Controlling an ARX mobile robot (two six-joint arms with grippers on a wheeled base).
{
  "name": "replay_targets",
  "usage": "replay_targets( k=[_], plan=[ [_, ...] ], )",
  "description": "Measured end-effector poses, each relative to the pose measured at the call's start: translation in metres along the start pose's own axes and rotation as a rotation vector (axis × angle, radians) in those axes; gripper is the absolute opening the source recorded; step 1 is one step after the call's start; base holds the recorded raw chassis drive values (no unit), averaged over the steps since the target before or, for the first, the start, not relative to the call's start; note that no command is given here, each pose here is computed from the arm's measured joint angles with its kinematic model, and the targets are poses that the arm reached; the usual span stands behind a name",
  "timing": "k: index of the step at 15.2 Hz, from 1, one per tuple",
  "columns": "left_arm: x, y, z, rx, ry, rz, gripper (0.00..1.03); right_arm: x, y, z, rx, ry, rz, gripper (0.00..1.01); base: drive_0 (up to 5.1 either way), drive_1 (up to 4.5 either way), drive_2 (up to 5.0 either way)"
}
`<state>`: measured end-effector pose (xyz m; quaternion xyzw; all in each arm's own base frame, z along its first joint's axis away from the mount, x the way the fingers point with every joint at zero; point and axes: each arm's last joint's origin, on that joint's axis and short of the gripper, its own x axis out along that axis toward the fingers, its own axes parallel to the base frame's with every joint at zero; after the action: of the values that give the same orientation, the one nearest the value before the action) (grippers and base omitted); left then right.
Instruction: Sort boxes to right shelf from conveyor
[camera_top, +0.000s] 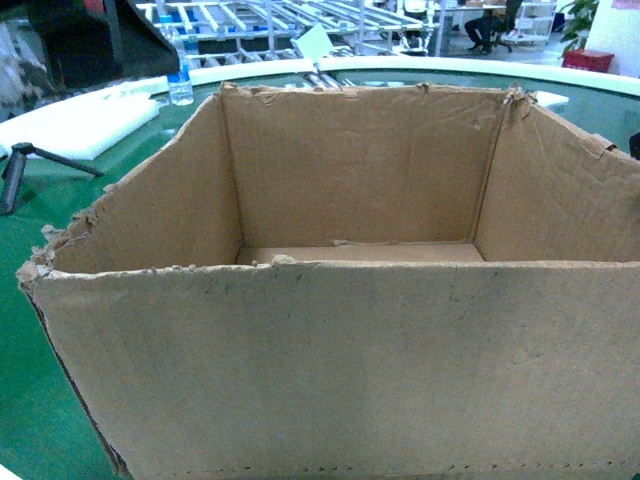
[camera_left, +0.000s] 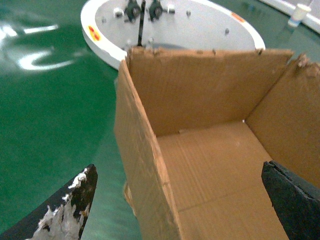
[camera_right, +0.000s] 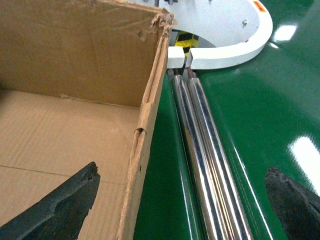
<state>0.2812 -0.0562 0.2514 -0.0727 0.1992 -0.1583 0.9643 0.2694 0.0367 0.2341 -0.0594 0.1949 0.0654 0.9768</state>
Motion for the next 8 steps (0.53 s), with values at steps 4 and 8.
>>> replay_targets(
  k=[4,8],
  plan=[
    [0.015,0.004,-0.023,-0.047,0.164,-0.061,0.98,0.011,0.009,-0.009,-0.012,0.044,0.012,0.98,0.0,0.00,0.0],
    [0.029,0.001,-0.041,-0.017,0.256,-0.052,0.98,0.018,0.017,-0.028,-0.023,0.096,0.020,0.98,0.0,0.00,0.0]
  ],
)
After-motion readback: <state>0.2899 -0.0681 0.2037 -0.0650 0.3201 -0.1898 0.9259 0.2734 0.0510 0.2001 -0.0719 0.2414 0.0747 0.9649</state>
